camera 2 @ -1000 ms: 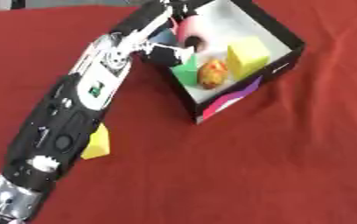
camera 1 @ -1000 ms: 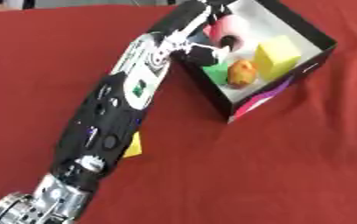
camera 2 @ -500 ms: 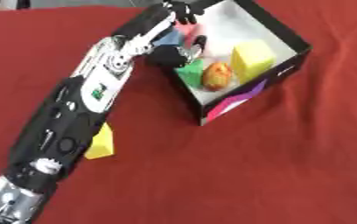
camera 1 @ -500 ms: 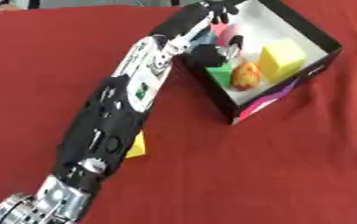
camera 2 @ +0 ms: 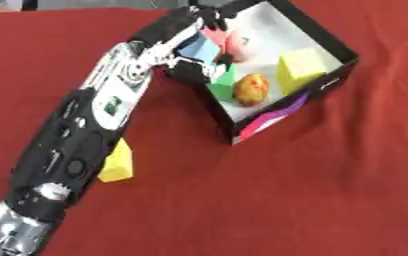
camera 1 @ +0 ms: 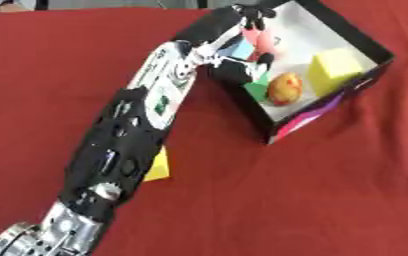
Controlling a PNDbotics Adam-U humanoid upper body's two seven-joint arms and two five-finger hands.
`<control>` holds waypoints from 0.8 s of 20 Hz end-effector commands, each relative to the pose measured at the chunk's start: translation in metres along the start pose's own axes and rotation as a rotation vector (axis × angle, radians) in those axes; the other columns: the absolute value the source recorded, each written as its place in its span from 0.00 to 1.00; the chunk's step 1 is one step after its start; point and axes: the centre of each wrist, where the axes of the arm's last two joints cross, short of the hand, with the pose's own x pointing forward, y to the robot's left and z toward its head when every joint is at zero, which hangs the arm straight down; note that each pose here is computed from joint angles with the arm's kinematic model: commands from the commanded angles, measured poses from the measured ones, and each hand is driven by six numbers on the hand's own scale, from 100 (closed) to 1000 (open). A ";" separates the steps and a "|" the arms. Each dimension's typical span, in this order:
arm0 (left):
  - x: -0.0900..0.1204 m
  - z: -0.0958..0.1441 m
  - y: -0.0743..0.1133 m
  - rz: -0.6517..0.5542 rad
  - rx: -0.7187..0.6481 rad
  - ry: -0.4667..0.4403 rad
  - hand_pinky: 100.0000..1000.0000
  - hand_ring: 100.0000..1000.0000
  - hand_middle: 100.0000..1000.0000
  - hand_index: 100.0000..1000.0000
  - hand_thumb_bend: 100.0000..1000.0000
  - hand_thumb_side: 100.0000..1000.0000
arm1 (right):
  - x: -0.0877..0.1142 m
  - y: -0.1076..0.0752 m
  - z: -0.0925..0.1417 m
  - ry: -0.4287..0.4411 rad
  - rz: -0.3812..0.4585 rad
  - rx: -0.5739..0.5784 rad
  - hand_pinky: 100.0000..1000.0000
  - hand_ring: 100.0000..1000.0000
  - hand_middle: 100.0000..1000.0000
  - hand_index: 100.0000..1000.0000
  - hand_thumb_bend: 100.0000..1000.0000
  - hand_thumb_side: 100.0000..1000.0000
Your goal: Pick up objects on the table and place them in the box.
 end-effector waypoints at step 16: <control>0.014 0.101 0.087 0.145 0.154 -0.263 0.79 0.75 0.68 0.84 0.00 0.23 | 0.005 -0.018 0.017 0.013 0.133 0.006 1.00 0.69 0.61 0.70 0.00 0.45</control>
